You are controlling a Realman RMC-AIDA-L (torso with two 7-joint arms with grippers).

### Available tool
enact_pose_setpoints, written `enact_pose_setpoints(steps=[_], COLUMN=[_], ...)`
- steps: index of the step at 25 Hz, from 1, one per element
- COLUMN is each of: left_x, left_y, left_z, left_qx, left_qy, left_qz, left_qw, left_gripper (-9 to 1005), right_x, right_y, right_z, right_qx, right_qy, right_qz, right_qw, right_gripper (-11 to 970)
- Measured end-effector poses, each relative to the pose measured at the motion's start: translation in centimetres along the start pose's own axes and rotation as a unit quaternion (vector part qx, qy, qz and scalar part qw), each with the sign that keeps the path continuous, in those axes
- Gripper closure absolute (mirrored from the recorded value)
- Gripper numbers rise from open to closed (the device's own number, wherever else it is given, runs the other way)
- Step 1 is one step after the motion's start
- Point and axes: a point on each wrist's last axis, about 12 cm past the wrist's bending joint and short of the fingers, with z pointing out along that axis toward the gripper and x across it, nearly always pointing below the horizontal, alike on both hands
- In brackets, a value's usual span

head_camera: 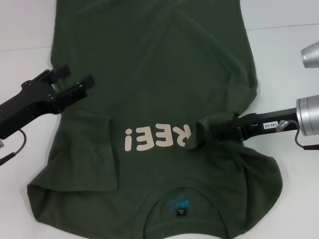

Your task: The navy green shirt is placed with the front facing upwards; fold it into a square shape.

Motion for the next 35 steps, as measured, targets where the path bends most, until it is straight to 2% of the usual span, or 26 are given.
enact_pose_setpoints(steps=[9, 15, 26, 30, 35], left_x=[-0.1, -0.1, -0.1, -0.1, -0.1], left_y=[0.0, 0.0, 0.0, 0.0, 0.0], left_z=[0.1, 0.1, 0.2, 0.2, 0.2], left_qx=[0.002, 0.002, 0.0, 0.0, -0.001], left_qy=[0.0, 0.0, 0.0, 0.0, 0.0], left_qz=[0.005, 0.005, 0.006, 0.007, 0.007], left_qw=[1.0, 1.0, 1.0, 1.0, 1.0], left_gripper=[121, 122, 121, 121, 120], right_x=[-0.2, -0.4, -1.2, -1.7, -2.7], right_y=[0.1, 0.1, -0.3, -1.1, -2.8], right_z=[1.2, 1.2, -0.1, -0.6, -1.4], right_qx=[0.003, 0.001, 0.004, 0.032, 0.096], right_qy=[0.018, 0.022, -0.039, -0.064, -0.097], right_qz=[-0.005, -0.006, -0.001, 0.008, 0.033], right_qw=[1.0, 1.0, 0.999, 0.997, 0.99], right_gripper=[427, 434, 436, 437, 438])
